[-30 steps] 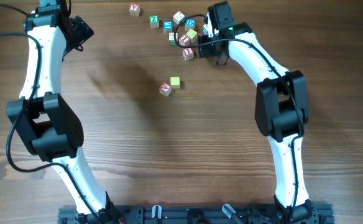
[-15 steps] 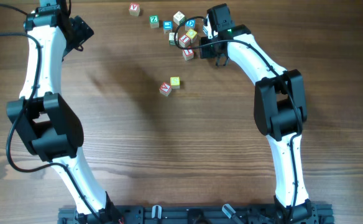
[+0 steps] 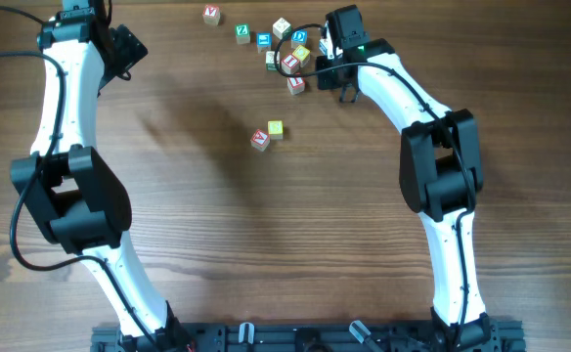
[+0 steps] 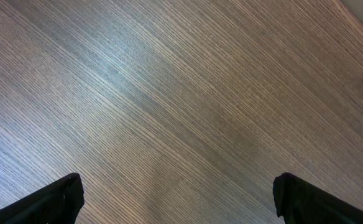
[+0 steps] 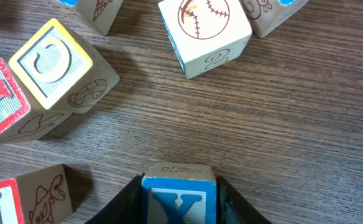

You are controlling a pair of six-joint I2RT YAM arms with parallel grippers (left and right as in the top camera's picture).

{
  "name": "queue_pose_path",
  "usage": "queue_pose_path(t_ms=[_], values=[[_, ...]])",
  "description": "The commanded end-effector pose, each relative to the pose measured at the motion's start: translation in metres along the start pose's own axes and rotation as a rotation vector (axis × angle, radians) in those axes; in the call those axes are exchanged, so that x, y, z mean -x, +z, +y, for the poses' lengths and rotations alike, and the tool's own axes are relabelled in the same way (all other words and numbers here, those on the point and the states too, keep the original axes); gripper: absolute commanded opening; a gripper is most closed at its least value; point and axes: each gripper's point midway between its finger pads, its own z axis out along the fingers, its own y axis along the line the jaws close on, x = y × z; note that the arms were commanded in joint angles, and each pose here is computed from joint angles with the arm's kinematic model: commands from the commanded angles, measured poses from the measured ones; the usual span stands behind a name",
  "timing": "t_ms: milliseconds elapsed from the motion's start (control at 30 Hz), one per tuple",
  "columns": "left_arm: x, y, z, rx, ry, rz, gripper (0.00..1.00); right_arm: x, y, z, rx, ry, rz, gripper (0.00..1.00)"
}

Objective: Form a circle
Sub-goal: 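Lower the right gripper onto the blue X block and grasp it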

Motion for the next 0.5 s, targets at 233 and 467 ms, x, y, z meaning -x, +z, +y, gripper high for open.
queue_pose_path(t_ms=[233,467], values=[[0.005,-0.004,0.001,0.005,0.001,-0.017,1.00,0.020,-0.061,0.001,0.001,0.016,-0.033,0.22],[0.005,-0.004,0.001,0.005,0.001,-0.017,1.00,-0.018,-0.104,0.024,0.143,0.023,0.145,0.20]])
